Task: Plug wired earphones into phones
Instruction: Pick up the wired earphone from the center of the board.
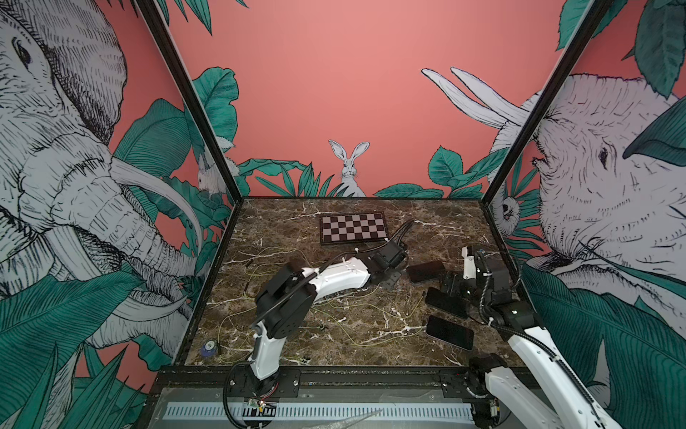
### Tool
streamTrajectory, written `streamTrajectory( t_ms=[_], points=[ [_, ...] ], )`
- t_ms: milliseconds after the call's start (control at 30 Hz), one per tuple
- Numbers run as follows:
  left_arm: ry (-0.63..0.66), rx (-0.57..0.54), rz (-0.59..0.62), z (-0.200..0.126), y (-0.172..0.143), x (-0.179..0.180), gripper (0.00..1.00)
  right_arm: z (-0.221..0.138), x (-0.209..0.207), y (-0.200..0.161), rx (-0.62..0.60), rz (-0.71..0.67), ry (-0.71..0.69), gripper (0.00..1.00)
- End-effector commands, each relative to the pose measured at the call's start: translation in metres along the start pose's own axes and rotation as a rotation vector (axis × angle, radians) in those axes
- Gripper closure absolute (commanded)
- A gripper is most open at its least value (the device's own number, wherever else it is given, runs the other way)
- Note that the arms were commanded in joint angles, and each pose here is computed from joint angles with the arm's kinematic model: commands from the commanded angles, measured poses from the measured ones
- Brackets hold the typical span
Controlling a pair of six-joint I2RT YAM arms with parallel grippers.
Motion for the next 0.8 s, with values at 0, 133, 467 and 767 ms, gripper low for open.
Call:
streamTrajectory(
  t_ms=[0,133,467,767],
  points=[
    [-0.029,-0.144,0.046,-0.038,0.012,0.012,1.00,-0.007,0.015,0.016,-0.172,-0.061,0.203,0.18],
    [-0.106,-0.232,0.111,-0.065,0.000,0.017,1.00,-0.012,0.027,0.024,-0.294,-0.069,0.368,0.20],
    [-0.233,-0.541,0.282,-0.118,-0.026,0.021,1.00,0.012,0.061,0.046,-0.216,-0.019,0.690,0.38],
    [-0.100,-0.563,0.338,-0.128,-0.036,0.033,1.00,0.031,0.101,0.056,-0.146,-0.054,0.804,0.49]
  ],
)
Point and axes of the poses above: each gripper's point midway between its finger pads, its own z axis out along the fingers, its own x axis along the line the jaws close on, y = z × x, the point moved 10 cm from there along -z, back along the fingers, and after that the axes turned 6 degrees about -z, right-handed, at the moved point
